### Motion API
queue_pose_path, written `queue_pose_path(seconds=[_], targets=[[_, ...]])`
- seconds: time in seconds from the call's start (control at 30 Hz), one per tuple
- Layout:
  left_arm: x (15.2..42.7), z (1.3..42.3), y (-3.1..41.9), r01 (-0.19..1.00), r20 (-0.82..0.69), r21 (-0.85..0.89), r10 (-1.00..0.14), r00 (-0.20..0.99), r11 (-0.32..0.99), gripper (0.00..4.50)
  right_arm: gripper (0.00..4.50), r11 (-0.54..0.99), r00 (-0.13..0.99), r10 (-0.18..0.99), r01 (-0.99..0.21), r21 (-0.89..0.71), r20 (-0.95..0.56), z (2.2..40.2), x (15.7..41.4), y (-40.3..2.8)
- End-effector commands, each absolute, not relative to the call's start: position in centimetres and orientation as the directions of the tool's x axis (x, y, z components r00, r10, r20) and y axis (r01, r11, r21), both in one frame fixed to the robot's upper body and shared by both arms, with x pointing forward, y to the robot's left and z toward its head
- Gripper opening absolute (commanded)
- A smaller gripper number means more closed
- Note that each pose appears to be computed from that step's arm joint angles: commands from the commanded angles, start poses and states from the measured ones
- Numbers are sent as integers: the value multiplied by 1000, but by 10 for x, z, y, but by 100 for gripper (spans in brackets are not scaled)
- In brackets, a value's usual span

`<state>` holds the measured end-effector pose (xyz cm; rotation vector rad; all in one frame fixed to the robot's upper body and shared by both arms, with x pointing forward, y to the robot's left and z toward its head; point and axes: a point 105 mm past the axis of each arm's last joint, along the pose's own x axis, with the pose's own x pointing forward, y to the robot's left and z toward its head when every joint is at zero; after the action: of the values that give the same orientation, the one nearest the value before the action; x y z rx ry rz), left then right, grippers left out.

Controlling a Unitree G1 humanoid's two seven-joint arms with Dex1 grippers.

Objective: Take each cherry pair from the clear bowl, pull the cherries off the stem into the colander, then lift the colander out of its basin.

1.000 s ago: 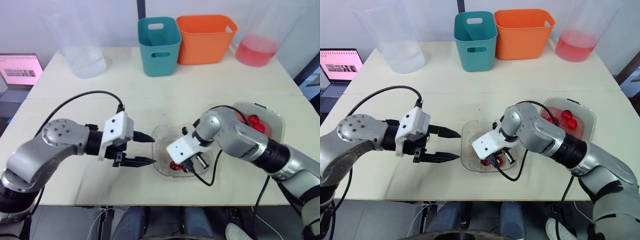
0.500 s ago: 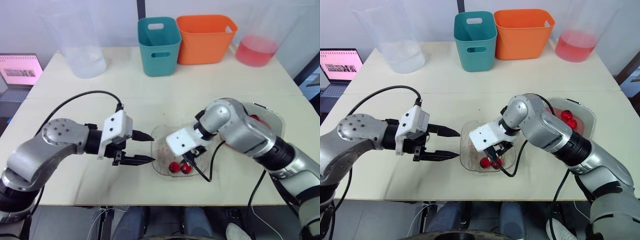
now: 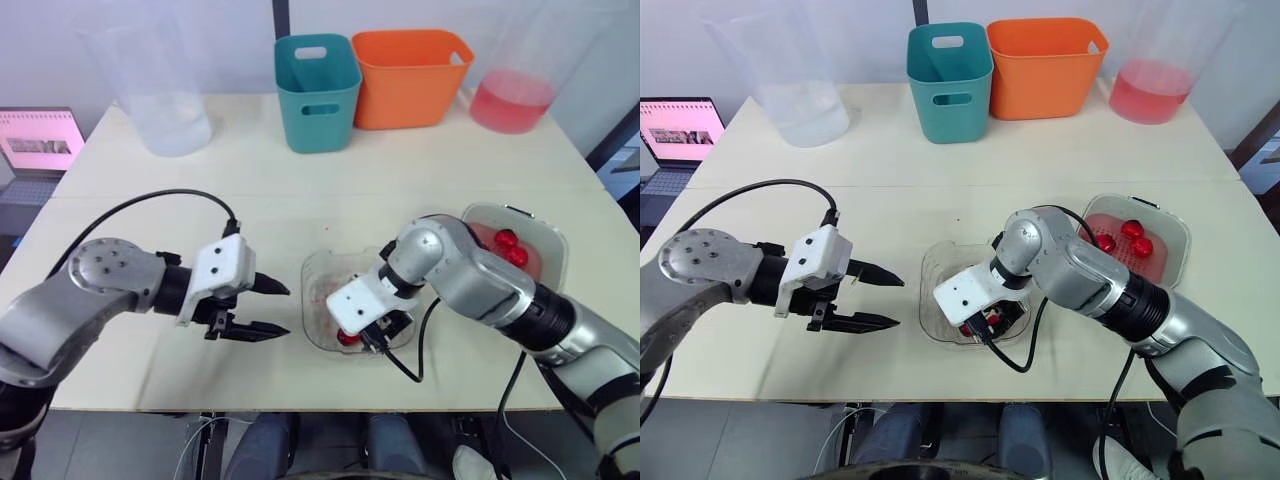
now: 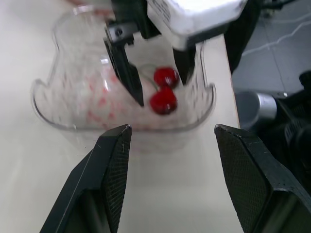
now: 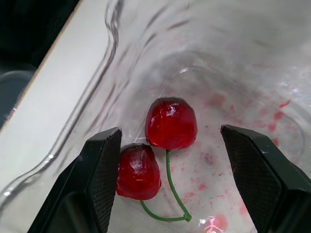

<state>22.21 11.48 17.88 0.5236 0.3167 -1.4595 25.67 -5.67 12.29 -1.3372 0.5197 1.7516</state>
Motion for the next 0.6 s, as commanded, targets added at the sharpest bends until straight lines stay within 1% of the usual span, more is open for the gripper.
queue_pose_path(seconds=[0.03,0.17,0.2,0.27,0.4,0.5,0.53,0.6], targets=[[215,182,113,985,-524,172,-848,78,-15,289,345,-567,-47,375,-802,-189,-926,124,258,-53],[214,181,113,985,-525,169,-848,73,-19,289,345,-562,-47,375,-806,-186,-926,121,258,-53],[214,181,113,985,-523,170,-849,75,-18,289,321,-560,-47,376,-807,-187,-925,121,258,-52],[215,181,113,985,-519,172,-851,77,-15,289,268,-559,-46,378,-807,-188,-925,120,258,-52],[217,182,112,984,-510,178,-856,84,-9,289,73,-564,-36,377,-801,-199,-925,121,258,-52],[218,183,112,984,-503,180,-860,87,-6,289,73,-568,-13,390,-790,-229,-921,127,260,-51],[218,183,112,984,-502,180,-861,87,-5,289,73,-566,-3,404,-786,-248,-915,132,261,-49],[219,183,112,983,-501,181,-861,89,-3,289,73,-561,48,463,-757,-335,-885,149,268,-38]])
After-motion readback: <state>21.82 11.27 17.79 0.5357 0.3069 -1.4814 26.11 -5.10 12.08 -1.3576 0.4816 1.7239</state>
